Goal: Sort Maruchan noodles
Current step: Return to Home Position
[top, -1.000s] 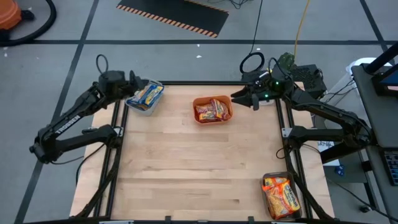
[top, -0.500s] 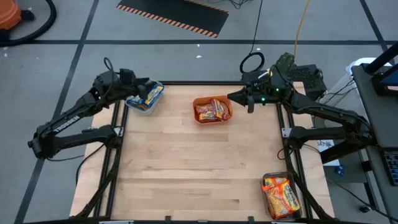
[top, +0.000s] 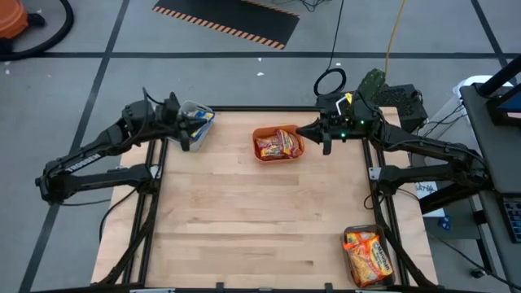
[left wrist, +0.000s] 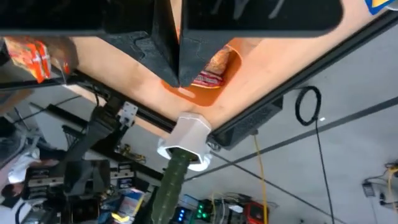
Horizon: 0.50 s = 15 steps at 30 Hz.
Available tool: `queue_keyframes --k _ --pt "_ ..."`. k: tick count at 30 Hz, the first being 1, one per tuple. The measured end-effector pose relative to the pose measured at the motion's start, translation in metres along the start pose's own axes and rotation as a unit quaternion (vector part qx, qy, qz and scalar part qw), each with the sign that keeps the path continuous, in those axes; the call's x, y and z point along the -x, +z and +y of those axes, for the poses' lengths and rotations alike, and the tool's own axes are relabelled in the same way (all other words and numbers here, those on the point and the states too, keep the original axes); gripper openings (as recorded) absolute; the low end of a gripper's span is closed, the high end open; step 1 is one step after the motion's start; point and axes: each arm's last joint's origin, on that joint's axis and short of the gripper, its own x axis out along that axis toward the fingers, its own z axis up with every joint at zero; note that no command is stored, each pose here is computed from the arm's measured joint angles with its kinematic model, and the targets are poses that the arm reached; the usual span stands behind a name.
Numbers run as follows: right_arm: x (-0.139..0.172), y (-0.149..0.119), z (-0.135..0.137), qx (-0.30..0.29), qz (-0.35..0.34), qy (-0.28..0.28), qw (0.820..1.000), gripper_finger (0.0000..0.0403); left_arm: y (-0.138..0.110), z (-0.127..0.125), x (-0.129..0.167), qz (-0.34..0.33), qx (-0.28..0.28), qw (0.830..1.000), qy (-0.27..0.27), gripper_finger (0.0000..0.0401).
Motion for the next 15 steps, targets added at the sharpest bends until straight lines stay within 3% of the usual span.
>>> queue_keyframes --k 4,9,12,15 --pt "0.0001 0.0001 -0.0004 0.016 0.000 -0.001 1.000 0.0005 0.0023 0.0004 -0.0007 -0.016 -0.037 0.999 0.020 0.0014" --pt "0.0006 0.0005 -0.0017 0.128 0.000 -0.004 0.992 0.0001 0.0042 0.0011 -0.0007 -0.028 -0.019 0.999 0.036 0.0020" --pt "0.0017 0.0011 -0.0009 0.177 -0.002 -0.004 0.984 0.0001 0.0043 -0.0008 -0.0002 -0.032 0.042 0.998 0.018 0.0021" --pt "0.0022 0.0005 -0.0010 0.202 0.002 -0.005 0.979 0.0000 0.0068 -0.0071 0.0030 -0.045 0.001 0.999 -0.020 0.0021"
